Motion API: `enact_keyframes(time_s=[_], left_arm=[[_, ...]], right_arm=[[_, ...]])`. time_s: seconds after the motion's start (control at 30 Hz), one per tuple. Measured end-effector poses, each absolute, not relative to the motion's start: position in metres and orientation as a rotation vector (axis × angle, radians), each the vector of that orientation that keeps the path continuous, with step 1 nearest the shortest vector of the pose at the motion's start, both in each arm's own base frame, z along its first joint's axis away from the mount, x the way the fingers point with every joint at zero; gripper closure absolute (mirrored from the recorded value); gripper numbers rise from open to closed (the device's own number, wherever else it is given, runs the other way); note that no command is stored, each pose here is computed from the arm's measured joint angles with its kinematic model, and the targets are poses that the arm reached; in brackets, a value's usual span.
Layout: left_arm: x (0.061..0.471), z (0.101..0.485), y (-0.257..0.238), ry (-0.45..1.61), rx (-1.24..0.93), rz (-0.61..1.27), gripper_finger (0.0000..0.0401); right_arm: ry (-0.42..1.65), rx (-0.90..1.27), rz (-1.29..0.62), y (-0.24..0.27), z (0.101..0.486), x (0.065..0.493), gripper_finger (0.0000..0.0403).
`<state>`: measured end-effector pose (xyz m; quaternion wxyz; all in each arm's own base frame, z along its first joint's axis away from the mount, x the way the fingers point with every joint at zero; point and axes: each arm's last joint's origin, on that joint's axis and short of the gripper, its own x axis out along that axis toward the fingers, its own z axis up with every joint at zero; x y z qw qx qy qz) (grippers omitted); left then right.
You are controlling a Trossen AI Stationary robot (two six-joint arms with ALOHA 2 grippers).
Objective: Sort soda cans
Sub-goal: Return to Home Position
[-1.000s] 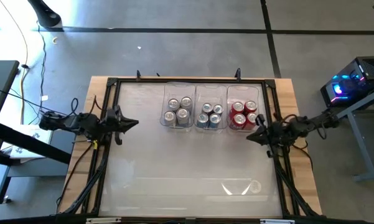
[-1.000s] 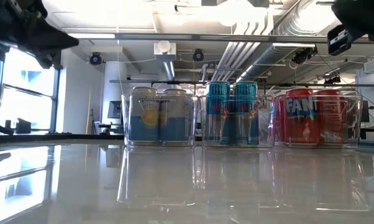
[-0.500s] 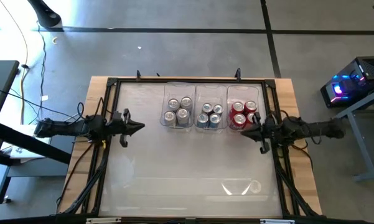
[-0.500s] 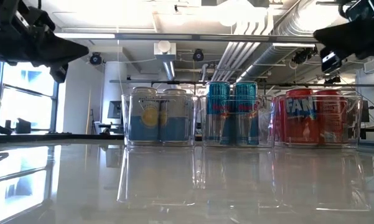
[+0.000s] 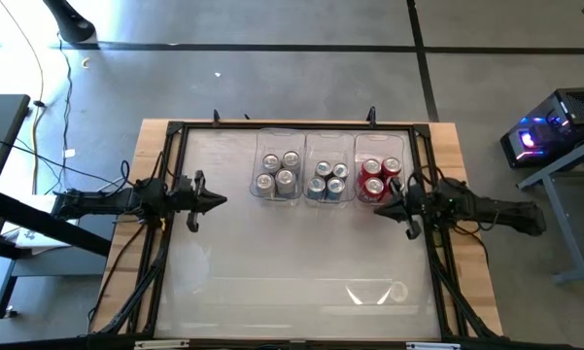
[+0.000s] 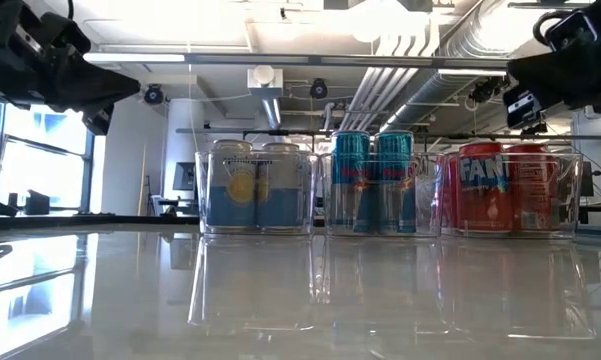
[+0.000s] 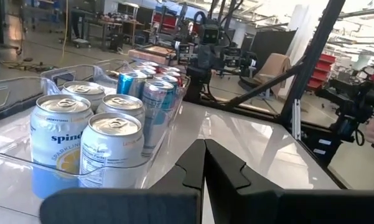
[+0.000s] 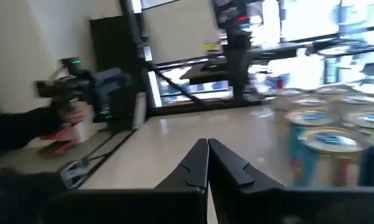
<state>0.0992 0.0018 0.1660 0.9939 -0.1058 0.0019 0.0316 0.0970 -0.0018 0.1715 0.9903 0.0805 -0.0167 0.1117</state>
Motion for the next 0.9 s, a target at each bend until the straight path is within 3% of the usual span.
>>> enact_keyframes(time_s=[0.27, 0.9], left_arm=[[0.0995, 0.1659, 0.0023, 0.007, -0.159, 0.081, 0.04], [0.1015, 0.1633, 0.0025, 0.041, -0.109, 0.091, 0.04]], right_arm=[[-0.02, 0.154, -0.02, -0.0088, 0.1681, 0.0978, 0.0403], [0.033, 0.206, -0.046, -0.0097, 0.1635, 0.1011, 0.0403]])
